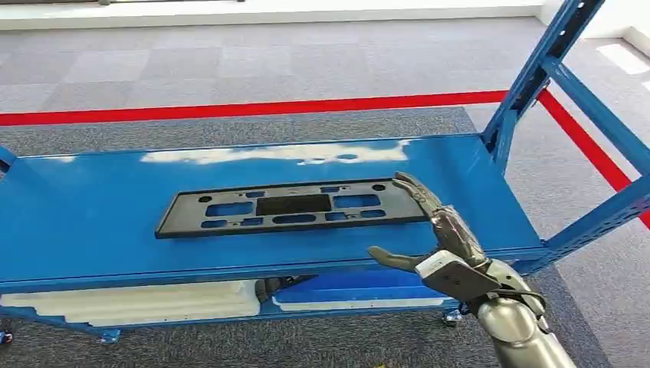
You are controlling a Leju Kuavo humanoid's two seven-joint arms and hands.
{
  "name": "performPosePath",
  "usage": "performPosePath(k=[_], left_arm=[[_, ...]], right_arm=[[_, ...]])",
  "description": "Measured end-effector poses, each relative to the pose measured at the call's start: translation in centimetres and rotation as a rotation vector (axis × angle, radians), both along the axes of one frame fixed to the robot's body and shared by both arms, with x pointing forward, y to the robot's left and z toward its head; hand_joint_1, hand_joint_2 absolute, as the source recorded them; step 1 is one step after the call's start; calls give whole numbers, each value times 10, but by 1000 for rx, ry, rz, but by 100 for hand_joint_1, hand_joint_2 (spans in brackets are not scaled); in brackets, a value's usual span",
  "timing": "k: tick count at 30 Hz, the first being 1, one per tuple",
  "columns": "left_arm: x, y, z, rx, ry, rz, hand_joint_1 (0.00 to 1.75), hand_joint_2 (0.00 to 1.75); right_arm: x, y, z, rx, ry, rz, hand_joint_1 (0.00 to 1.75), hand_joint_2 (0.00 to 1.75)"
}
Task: Take the parts from the cabinet and place them on the table.
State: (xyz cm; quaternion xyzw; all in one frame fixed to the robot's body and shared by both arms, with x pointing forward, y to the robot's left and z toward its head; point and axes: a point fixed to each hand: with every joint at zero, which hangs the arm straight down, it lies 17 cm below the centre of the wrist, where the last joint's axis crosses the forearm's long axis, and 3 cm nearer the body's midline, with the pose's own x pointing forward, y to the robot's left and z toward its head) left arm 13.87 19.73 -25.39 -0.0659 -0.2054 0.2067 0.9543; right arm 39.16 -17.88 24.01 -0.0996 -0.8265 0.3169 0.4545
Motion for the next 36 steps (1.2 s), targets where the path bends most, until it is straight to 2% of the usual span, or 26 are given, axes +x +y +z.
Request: performPosePath(k=[36], left_arm=[[0, 0, 0, 0, 0, 0, 0, 0]], right_arm=[[0, 1, 0, -2, 0, 4, 0, 175]])
